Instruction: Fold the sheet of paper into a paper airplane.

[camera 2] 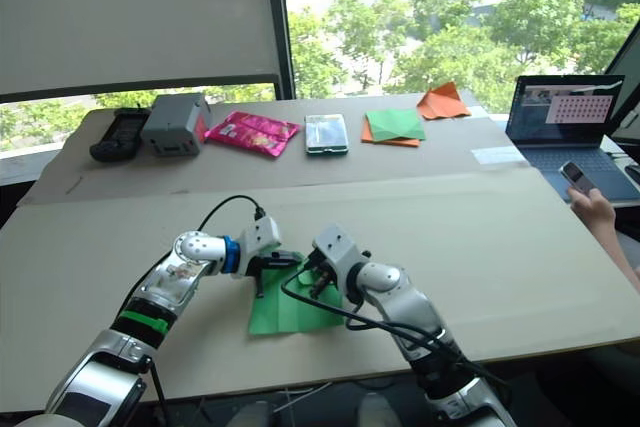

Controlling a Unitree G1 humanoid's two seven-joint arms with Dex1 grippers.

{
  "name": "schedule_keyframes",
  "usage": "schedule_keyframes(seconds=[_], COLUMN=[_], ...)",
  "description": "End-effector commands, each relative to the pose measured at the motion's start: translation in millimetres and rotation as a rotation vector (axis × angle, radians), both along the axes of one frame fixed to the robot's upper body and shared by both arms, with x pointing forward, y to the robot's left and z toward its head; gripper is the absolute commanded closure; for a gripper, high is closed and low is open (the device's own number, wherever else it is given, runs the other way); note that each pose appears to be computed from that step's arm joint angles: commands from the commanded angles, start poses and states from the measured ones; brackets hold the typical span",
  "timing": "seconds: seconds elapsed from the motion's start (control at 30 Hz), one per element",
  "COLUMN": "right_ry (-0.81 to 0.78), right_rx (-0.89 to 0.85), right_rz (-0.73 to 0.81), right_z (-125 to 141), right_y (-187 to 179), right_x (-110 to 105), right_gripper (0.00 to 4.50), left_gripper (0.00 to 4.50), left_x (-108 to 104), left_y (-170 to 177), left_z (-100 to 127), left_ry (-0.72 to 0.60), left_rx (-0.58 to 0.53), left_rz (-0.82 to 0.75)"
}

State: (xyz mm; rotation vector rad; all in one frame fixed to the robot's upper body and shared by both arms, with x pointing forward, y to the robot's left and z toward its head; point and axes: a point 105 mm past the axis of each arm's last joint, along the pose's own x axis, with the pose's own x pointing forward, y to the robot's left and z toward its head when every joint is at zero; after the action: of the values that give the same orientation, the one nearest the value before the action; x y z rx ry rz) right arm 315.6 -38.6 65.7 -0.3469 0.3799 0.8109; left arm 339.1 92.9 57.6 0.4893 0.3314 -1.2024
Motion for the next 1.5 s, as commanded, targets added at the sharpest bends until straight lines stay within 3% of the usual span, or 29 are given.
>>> schedule_keyframes(seconds=[0.03,0.63,0.97,1.1,1.27,1.37,1.5], right_ry=[0.025,0.086,0.076,0.011,-0.174,-0.232,-0.257], right_rx=[-0.018,-0.029,-0.033,0.025,0.237,0.279,0.308], right_rz=[-0.006,-0.111,-0.113,-0.107,0.033,0.072,0.176], right_z=[-9.3,-23.8,-18.7,3.6,61.5,77.9,88.4], right_y=[-4.9,-43.3,-42.5,-37.0,-12.1,-8.1,3.5], right_x=[-4.3,-28.2,-31.2,-23.8,-27.1,-29.0,-39.7], right_gripper=[4.47,4.47,4.47,4.47,4.47,4.47,4.47], left_gripper=[4.50,4.50,4.50,4.50,4.50,4.50,4.50], left_x=[-8.0,-8.3,-5.5,-2.7,2.0,3.5,-3.8], left_y=[10.3,10.4,12.3,12.2,10.6,11.9,26.9], left_z=[-24.7,-26.6,-26.6,-24.2,-12.6,4.5,43.8], left_ry=[0.086,0.091,0.088,0.078,0.044,0.013,-0.013], left_rx=[0.065,0.069,0.074,0.070,0.024,-0.030,-0.169], left_rz=[0.029,0.021,0.025,0.029,0.045,0.060,0.122])
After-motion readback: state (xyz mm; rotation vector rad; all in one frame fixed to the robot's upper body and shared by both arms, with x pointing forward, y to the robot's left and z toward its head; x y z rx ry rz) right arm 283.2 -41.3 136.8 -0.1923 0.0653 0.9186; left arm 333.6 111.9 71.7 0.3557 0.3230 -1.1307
